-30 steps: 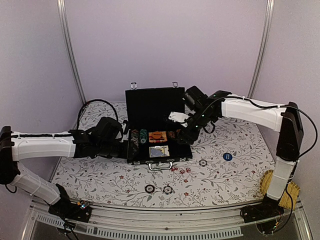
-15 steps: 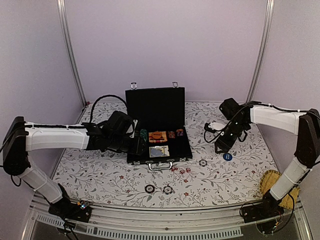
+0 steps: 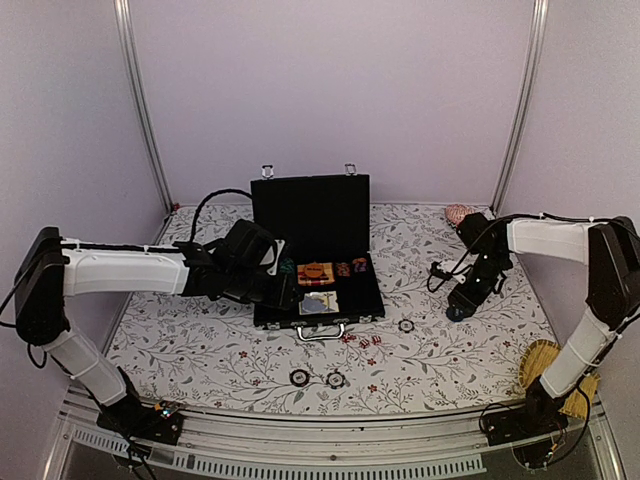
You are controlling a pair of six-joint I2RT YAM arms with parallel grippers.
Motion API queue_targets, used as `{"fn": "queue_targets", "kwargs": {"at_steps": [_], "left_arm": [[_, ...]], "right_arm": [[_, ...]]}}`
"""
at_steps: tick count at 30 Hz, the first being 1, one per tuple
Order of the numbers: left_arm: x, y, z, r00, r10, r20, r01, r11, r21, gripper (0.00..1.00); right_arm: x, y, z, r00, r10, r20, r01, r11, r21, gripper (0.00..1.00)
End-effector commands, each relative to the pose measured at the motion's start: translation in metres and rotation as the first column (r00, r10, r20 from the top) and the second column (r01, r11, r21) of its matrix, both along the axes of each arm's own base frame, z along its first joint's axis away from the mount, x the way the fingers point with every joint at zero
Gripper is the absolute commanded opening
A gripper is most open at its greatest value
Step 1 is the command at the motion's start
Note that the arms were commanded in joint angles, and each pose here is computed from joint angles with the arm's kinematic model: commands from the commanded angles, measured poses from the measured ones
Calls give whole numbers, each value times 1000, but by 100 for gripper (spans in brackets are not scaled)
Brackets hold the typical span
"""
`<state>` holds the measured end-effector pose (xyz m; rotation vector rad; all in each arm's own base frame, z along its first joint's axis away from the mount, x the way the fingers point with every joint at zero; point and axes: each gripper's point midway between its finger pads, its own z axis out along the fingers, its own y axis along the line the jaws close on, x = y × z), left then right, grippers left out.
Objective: Pack up texas hold em set
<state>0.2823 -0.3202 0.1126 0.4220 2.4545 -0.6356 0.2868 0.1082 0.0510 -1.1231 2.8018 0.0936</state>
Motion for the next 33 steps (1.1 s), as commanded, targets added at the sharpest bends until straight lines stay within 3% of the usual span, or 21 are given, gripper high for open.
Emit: {"fn": "queue_targets", "kwargs": {"at_steps": [1, 21, 33], "left_arm": [[1, -10, 6, 1000, -28, 8, 28, 1000, -13, 46], [0, -8, -1, 1000, -23, -3, 23, 1000, 3, 46], [0, -7, -4, 1000, -22, -2, 22, 1000, 7, 46]], "right_arm": [[-2, -7, -16, 1000, 2, -27, -3, 999, -42, 64], [29, -6, -37, 1000, -1, -17, 0, 996, -89, 65], [19, -8, -46, 998, 2, -70, -10, 995, -102, 64]]}}
